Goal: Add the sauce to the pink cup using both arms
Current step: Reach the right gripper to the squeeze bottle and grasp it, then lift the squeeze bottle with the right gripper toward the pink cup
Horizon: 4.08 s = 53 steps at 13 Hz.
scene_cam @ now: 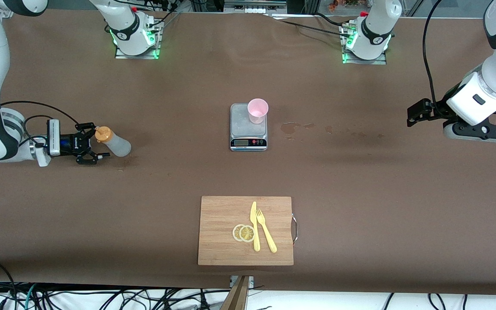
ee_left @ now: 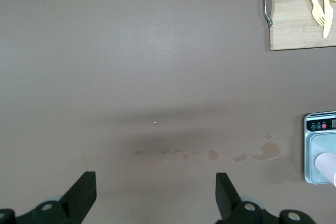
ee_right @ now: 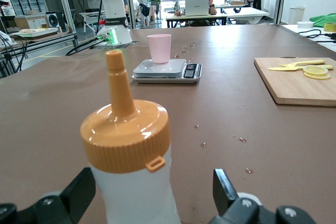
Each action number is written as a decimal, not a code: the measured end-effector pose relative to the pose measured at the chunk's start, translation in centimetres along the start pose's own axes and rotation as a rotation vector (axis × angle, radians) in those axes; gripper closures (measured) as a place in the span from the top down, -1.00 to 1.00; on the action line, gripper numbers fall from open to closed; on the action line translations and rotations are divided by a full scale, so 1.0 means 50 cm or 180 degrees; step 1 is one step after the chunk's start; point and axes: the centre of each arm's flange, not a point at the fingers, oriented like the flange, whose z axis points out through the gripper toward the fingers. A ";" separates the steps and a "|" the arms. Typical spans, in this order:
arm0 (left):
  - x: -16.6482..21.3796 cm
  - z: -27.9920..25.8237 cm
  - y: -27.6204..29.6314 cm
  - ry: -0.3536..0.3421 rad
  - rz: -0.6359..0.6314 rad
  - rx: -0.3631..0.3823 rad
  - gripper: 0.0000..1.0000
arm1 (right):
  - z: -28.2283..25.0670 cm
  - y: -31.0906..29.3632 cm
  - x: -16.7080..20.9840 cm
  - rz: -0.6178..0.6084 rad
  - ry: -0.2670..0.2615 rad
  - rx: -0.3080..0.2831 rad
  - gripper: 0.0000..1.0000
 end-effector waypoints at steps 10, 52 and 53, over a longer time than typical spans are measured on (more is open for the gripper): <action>0.000 0.000 0.000 0.0001 0.0000 0.0000 1.00 | 0.031 0.012 0.001 -0.0262 0.0006 0.0034 -0.10; -0.001 0.001 -0.002 -0.0025 -0.0005 0.0001 1.00 | 0.872 0.004 0.750 0.1394 -0.4197 0.0241 -0.23; -0.001 0.001 -0.002 -0.0025 -0.0005 0.0001 1.00 | 0.890 -0.006 0.748 0.1404 -0.4252 0.0234 -0.23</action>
